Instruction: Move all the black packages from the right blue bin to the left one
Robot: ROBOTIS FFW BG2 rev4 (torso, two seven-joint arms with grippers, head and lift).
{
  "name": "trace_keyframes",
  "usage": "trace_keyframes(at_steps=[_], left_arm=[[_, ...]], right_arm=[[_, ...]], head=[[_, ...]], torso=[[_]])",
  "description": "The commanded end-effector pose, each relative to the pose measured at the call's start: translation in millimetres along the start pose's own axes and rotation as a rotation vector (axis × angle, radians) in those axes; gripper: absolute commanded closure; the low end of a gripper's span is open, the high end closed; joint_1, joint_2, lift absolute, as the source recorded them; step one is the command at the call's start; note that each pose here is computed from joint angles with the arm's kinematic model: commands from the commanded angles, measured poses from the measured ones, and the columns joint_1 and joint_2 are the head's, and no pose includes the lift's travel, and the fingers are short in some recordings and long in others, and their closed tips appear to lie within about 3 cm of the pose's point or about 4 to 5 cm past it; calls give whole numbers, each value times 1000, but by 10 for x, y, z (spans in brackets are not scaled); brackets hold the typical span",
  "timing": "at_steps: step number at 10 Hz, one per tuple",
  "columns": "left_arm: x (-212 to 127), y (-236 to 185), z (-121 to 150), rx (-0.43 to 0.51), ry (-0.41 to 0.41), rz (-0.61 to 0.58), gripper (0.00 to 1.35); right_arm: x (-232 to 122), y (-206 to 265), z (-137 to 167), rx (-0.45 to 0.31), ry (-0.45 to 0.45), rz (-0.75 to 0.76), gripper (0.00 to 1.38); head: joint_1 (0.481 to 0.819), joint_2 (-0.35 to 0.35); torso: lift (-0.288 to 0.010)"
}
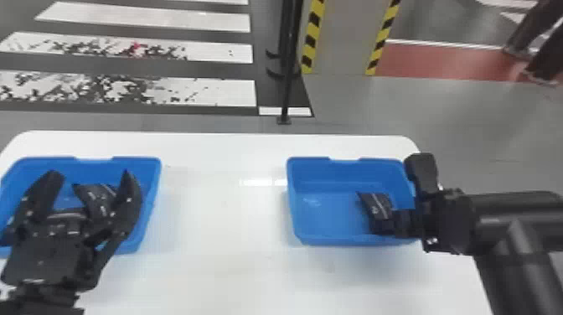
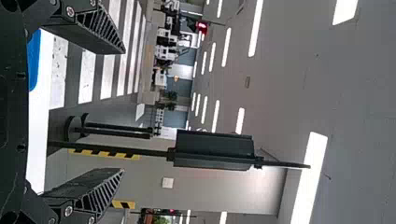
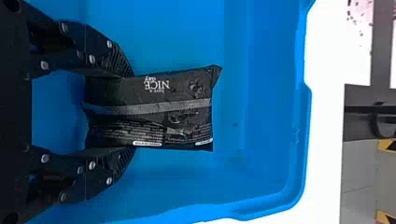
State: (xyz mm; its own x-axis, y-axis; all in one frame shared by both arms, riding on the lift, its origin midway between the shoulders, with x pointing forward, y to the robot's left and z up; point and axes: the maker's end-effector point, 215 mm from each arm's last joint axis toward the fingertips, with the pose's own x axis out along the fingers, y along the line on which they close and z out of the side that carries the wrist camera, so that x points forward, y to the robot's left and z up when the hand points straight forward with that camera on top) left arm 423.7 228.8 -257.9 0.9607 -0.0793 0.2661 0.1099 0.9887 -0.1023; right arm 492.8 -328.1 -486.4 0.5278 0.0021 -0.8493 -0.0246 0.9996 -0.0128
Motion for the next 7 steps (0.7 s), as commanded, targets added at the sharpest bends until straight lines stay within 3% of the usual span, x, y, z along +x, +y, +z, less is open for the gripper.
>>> trace_keyframes(at_steps=[1,5,7], left_arm=[[-4,6,5,0,-2,1,142],[-13,-2,32,-2,-11,1,142],[3,-34,132,-10,-45,-3,142]], right_arm=[[-8,165,166,-8,-86,47,1142],[-218,575,837,32,-420,262,1154],[-554,1184,1270,38,-603,522,1154]], head=[[695,-124],[695,-71],[695,-31]], torso=[[-140],[-140],[-140]])
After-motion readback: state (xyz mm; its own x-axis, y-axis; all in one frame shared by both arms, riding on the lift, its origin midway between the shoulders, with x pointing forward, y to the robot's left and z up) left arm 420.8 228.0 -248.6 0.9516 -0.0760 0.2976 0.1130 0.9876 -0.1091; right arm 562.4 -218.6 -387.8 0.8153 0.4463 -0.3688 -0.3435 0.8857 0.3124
